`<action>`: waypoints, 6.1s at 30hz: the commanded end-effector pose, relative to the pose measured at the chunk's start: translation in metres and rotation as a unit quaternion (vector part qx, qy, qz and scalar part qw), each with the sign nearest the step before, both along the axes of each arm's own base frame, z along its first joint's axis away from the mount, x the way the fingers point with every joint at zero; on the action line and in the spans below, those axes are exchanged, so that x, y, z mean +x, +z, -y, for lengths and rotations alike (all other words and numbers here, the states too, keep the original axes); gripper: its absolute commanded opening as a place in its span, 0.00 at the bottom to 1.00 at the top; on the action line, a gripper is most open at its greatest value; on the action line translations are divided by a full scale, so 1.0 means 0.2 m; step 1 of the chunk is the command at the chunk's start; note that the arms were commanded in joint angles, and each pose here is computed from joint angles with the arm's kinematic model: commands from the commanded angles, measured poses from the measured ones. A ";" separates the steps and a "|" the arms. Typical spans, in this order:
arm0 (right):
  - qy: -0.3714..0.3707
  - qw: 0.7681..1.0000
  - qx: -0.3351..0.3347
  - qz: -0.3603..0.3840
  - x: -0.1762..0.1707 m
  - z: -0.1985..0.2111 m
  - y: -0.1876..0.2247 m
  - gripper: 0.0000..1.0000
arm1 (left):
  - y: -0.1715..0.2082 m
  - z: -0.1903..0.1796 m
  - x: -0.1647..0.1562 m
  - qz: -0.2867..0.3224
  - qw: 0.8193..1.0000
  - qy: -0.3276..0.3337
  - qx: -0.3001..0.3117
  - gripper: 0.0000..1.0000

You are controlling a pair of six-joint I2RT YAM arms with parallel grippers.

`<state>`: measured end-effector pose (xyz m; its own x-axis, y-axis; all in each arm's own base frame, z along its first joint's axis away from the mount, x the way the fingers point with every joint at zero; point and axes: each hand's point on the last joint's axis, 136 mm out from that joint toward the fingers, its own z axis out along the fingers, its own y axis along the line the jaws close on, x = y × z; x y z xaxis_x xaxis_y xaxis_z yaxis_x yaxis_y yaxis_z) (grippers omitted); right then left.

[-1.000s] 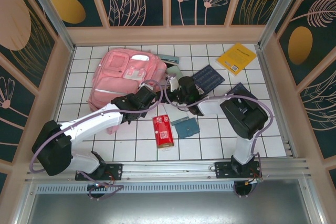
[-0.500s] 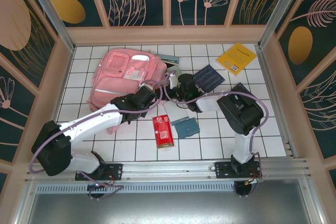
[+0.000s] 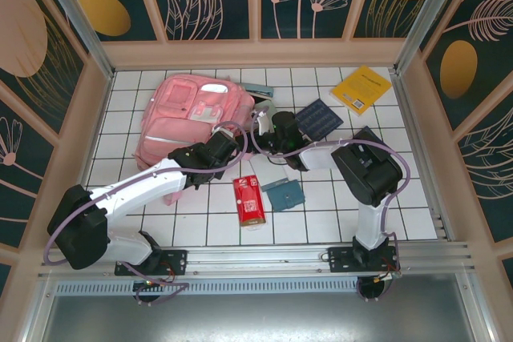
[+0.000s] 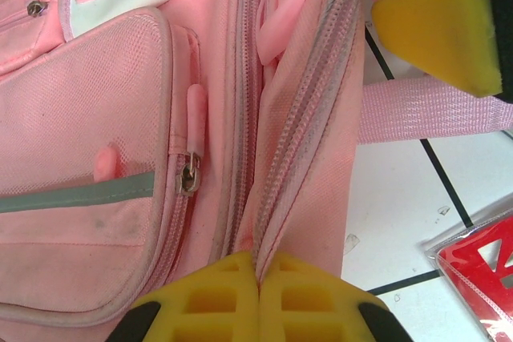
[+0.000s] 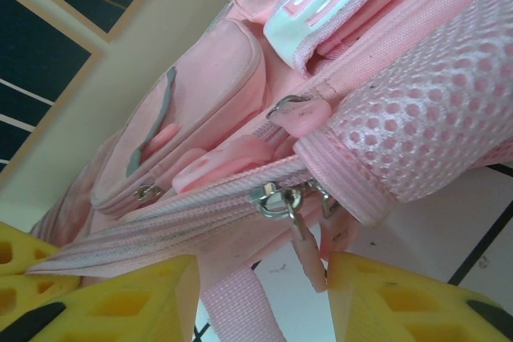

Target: Pack books, pencil case, and school supplies into a backpack

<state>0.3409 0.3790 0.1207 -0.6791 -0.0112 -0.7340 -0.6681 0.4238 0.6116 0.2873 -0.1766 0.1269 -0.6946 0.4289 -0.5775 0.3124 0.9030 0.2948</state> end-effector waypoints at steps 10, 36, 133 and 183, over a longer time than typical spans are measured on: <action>0.012 0.999 0.035 0.006 0.03 -0.01 0.10 0.43 | 0.11 0.04 0.04 0.029 0.999 0.005 -0.028 0.00; -0.055 0.997 -0.014 0.048 0.13 -0.02 -0.03 0.14 | 0.12 0.04 0.03 0.028 0.999 0.006 -0.032 0.00; 0.035 0.991 -0.041 0.120 -0.45 -0.25 0.04 0.43 | 0.31 0.01 0.97 0.049 0.920 0.200 -0.334 0.45; -0.186 0.980 -0.005 0.073 -0.07 0.30 0.23 0.50 | -0.19 -0.08 -0.14 0.065 0.955 0.283 -0.062 0.33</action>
<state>0.3242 0.3197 0.1634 -0.5267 0.1904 -0.8285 -0.5547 0.6615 0.5047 0.2566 -0.1682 0.0840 -0.7272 -0.1074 -0.6779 -0.2510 0.9609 0.1169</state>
